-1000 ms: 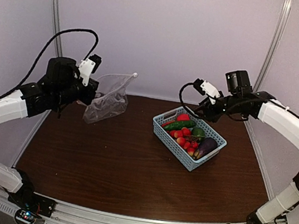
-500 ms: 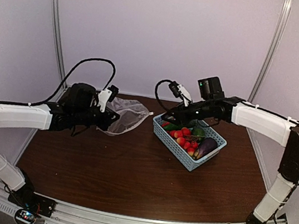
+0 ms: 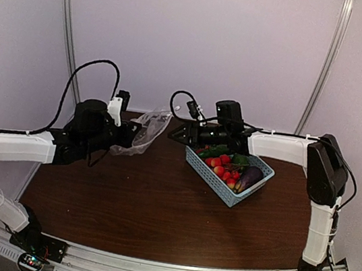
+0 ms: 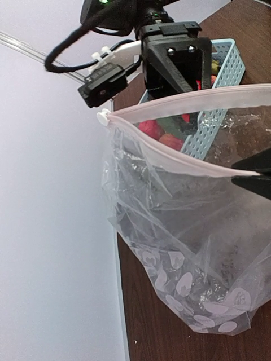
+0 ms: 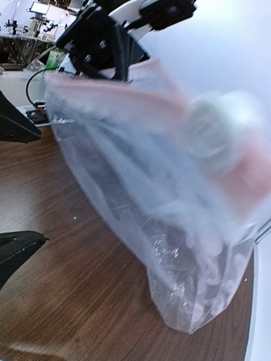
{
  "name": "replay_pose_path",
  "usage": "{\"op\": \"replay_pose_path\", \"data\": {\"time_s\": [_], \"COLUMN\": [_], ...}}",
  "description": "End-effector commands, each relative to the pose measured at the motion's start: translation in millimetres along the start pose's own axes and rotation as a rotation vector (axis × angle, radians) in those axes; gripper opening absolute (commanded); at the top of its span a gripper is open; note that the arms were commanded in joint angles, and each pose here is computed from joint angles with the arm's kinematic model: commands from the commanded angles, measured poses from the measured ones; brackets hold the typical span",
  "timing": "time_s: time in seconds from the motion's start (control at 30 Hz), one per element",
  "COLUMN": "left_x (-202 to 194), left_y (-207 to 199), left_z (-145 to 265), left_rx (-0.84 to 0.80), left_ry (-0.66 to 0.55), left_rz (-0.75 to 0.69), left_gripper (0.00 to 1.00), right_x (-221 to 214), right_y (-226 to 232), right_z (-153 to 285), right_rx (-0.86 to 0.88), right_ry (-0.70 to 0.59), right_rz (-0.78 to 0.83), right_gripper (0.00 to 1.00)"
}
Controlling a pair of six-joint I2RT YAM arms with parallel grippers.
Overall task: Place the food in the zip-top bag and seal the zipper
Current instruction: Pass from the right arm to the left
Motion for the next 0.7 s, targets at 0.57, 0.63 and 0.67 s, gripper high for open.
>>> {"op": "replay_pose_path", "data": {"time_s": [0.57,0.63,0.67], "left_x": [-25,-31,-35], "left_y": [-9,-13,-16], "left_z": [2,2,1], "left_rx": [-0.022,-0.031,-0.039], "left_ry": [-0.098,-0.083,-0.069], "left_rz": [0.084,0.060,0.044], "left_gripper": [0.00,0.00,0.00], "right_x": [-4,-7,-7], "right_y": [-1,-2,-2], "right_z": [-6,-9,-9], "right_rx": [-0.057,-0.070,-0.079], "right_ry": [-0.049,-0.035,-0.031], "right_rz": [-0.184,-0.166,-0.152], "right_gripper": [0.30,0.14,0.06]}}
Point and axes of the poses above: each gripper's point midway between its finger pads, its own z axis back along the fingers, its own y axis along the line the jaws close on, x = y × z, the point moved 4 cm from there along z, back along the fingers, and after that the axes turned 15 degrees about z, right-handed, at the moved point
